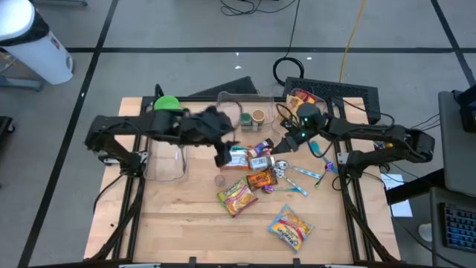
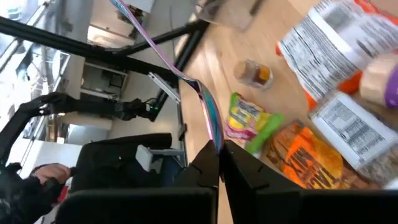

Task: Pick & Place Food Item
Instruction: Put the left violet spoon into the left transparent bin

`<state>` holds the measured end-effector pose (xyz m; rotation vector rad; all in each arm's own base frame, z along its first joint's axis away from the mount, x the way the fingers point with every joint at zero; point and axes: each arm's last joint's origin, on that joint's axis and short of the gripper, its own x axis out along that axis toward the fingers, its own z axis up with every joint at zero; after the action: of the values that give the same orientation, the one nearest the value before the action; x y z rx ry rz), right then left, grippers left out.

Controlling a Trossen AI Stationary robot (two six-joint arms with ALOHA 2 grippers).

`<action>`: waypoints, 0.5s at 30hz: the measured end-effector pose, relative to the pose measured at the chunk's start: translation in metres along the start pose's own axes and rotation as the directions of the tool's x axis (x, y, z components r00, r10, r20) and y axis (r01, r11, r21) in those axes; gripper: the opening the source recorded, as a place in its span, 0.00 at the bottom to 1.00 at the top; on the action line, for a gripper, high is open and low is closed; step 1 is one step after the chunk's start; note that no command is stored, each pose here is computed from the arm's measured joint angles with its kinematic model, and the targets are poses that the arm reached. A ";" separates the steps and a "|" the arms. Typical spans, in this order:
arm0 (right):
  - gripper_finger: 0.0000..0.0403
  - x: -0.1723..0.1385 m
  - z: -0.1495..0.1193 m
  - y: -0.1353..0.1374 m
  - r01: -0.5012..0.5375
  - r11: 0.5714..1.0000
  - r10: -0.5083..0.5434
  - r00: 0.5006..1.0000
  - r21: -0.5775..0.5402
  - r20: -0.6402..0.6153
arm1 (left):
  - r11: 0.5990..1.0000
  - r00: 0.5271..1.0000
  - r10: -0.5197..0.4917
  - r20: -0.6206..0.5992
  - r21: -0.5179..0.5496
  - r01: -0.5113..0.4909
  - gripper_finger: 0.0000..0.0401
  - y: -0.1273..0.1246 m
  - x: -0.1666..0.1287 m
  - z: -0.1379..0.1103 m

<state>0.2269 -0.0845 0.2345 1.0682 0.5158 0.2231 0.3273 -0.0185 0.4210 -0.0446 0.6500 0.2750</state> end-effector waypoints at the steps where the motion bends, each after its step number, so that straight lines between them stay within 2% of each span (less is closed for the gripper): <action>1: 0.00 0.002 0.001 -0.002 -0.002 1.000 0.002 1.000 0.004 0.000 | 1.000 0.999 -0.013 -0.041 0.012 0.013 0.54 -0.003 0.008 -0.003; 5: 0.00 0.005 0.004 -0.003 -0.045 0.999 0.045 0.999 0.004 -0.017 | 0.995 0.985 -0.075 -0.158 0.056 0.085 0.54 -0.012 0.036 -0.013; 9: 0.00 0.007 0.005 -0.003 -0.056 0.998 0.056 0.998 0.006 -0.018 | 0.987 0.972 -0.095 -0.215 0.105 0.120 0.54 -0.019 0.055 -0.017; 12: 0.00 0.006 0.005 -0.003 -0.057 0.998 0.057 0.998 0.008 -0.017 | 0.979 0.973 -0.059 -0.221 0.179 0.100 0.54 -0.021 0.062 -0.014; 15: 0.00 0.006 0.005 -0.003 -0.057 0.998 0.057 0.998 0.010 -0.017 | 0.953 0.975 0.005 -0.220 0.296 0.062 0.54 -0.021 0.067 -0.005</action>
<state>0.2350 -0.0872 0.2323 1.0921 0.5026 0.2800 0.3808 -0.0233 0.3753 0.2114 0.9045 0.1404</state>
